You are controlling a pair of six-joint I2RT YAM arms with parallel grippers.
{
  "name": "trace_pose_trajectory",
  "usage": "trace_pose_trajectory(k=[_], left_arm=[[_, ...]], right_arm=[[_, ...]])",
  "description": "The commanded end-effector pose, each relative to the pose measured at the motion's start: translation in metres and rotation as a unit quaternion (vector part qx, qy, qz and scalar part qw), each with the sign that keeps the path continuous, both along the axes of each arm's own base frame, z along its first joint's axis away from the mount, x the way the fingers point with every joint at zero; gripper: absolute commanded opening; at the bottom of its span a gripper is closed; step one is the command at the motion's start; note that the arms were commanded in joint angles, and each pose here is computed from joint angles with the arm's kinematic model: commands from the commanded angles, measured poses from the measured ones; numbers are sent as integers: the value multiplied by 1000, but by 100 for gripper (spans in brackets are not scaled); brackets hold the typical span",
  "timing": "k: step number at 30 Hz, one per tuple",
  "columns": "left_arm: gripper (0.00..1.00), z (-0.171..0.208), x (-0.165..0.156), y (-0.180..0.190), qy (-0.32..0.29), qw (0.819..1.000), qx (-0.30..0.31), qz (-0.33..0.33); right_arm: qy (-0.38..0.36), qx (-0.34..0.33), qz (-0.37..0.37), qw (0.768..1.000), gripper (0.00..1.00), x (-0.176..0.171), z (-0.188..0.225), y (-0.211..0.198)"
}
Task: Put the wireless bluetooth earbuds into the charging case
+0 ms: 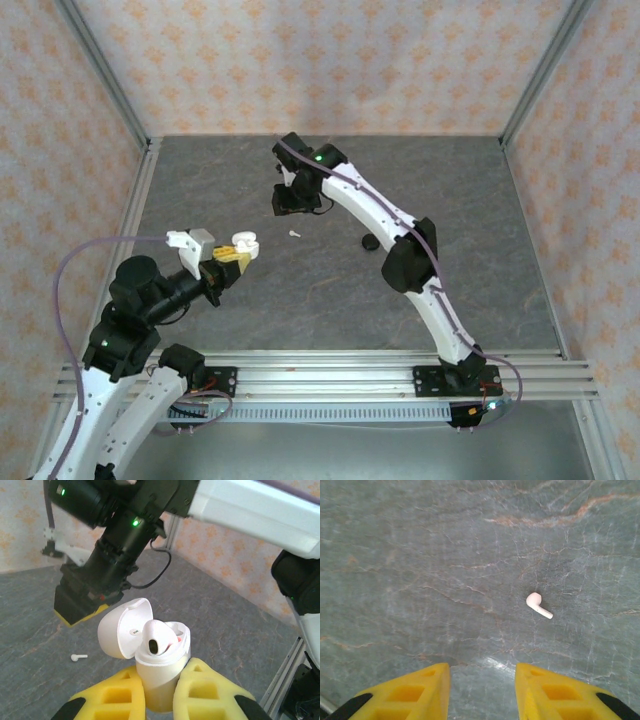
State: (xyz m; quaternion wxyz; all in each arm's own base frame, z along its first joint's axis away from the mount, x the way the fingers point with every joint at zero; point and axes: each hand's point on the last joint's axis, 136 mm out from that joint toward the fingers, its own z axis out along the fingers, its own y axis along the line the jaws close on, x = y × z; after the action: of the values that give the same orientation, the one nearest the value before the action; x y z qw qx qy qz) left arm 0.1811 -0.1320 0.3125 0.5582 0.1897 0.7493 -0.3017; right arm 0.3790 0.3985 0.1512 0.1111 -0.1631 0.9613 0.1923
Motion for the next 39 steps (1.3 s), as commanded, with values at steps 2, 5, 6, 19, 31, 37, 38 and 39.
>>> trace_pose_trajectory(k=[2,5,6,19,31,37,38,39], left_arm=[[0,-10,-2,7,25,999,-6,23],[0,-12,-1,8,30,999,-12,27],[0,-13,0,8,31,999,-13,27],[0,-16,8,6,39,998,-35,36],[0,-19,-2,14,45,997,-35,50],[0,-18,-2,14,45,997,-39,50],[0,-18,-2,14,45,997,-38,50],[0,-18,-3,14,45,997,-37,51]], right_arm=[[13,-23,3,1000,39,2,-23,0],[21,-43,6,999,39,3,-46,-2],[23,-49,9,998,39,3,-52,-3],[15,-81,50,995,42,13,-98,-3],[35,-76,58,995,44,11,-119,-2],[60,-65,52,995,44,2,-118,0],[65,-62,50,995,44,0,-116,1],[71,-59,47,995,44,-2,-114,0]])
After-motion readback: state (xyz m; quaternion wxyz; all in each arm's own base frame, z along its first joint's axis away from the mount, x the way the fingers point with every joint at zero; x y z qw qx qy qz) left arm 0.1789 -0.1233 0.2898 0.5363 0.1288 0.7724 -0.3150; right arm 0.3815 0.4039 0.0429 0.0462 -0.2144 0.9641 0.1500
